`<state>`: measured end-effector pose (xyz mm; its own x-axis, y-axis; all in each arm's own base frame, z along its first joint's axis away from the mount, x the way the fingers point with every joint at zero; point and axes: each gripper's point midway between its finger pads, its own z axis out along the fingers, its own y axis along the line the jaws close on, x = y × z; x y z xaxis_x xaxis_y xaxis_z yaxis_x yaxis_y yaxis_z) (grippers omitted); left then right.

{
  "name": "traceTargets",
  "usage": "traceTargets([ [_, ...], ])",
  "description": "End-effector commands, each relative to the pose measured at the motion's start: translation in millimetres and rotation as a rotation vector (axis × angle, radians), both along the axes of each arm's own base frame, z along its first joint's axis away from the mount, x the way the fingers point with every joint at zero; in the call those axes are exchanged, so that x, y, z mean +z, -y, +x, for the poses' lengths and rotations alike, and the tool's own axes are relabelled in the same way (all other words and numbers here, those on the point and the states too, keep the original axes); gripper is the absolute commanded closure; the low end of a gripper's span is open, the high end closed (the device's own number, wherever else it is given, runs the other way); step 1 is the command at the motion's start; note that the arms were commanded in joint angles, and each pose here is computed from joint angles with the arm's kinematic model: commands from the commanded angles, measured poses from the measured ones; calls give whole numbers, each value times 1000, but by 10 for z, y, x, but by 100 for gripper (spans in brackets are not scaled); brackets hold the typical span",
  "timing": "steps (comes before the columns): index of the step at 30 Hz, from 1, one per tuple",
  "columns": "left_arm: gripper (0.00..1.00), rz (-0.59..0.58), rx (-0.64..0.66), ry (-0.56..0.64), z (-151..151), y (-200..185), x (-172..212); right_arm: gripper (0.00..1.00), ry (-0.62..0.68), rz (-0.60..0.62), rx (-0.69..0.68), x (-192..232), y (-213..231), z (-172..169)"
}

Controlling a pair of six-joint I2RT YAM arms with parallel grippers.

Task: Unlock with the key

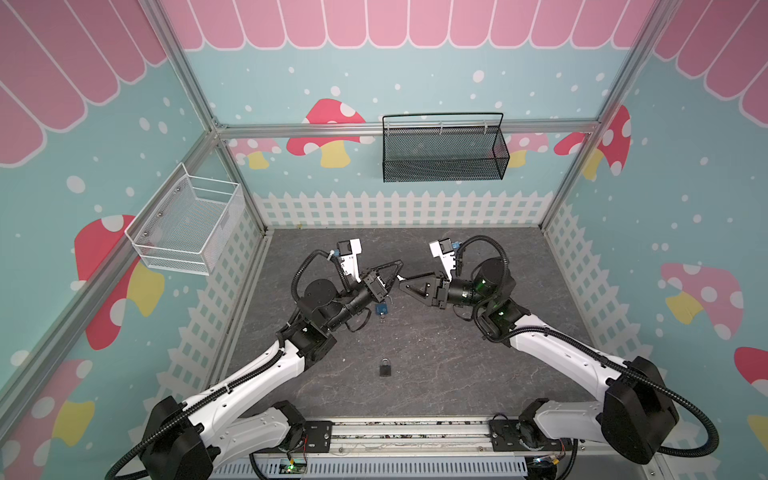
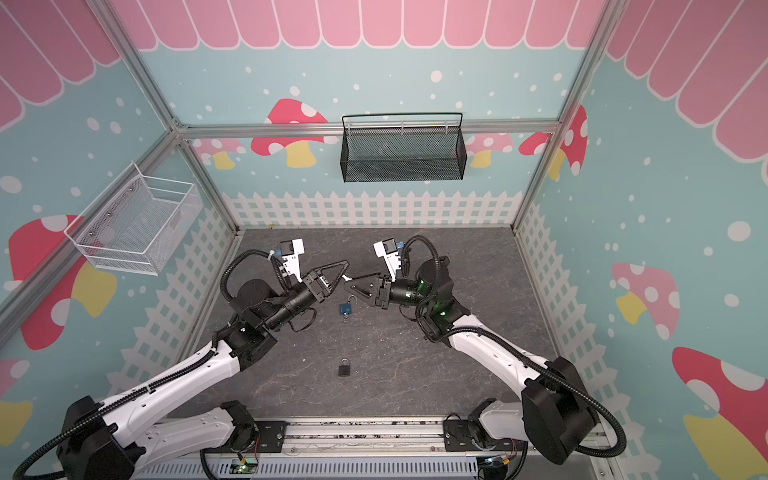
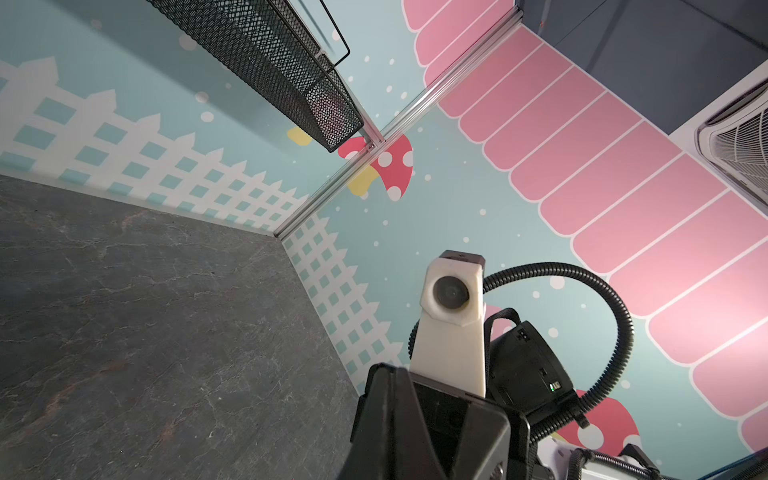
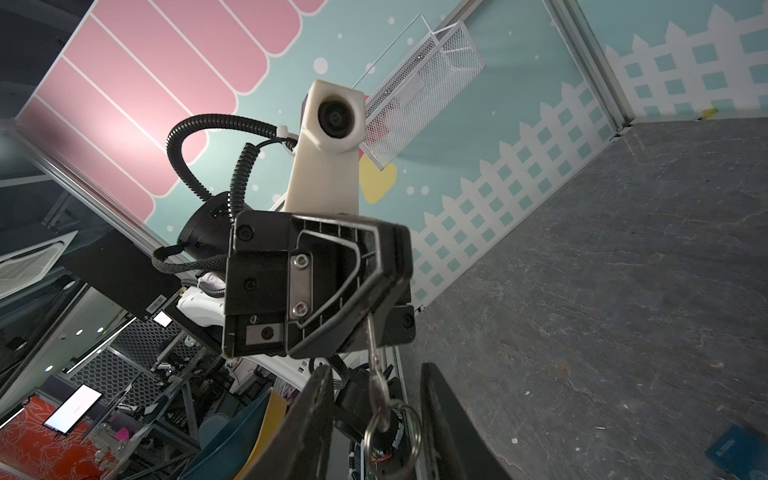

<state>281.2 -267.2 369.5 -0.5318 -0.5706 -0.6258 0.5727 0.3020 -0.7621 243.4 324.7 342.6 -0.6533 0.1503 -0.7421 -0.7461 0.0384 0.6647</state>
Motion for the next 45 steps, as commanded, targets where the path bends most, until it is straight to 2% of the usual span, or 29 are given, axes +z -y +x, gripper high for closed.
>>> traceTargets([
  [1,100,-6,5,12,-4,-5,39,65,28,28,9,162,-13,-34],
  [16,100,-2,13,15,-26,-37,29,87,21,30,-13,158,-10,8],
  [22,100,2,24,12,-21,-53,6,99,19,30,-18,153,-1,4],
  [27,100,7,35,12,-17,-79,29,100,5,17,-36,104,18,14],
  [28,95,16,39,7,-16,-86,31,100,0,10,-38,75,24,10],
  [31,55,60,55,-21,-16,-148,2,100,-19,-26,-59,-59,72,-9],
  [32,48,83,74,-39,-19,-200,-44,100,-28,-50,-72,-135,101,-18],
  [36,41,223,178,-178,-53,-458,-398,100,-78,-171,-148,-574,253,-51],
  [38,41,337,214,-306,-111,-586,-717,100,-109,-219,-182,-795,339,-90],
  [42,39,490,215,-512,-334,-677,-1303,100,-158,-287,-250,-1205,538,-190],
  [45,38,645,244,-610,-544,-758,-1663,100,-194,-362,-246,-1502,628,-307],
])
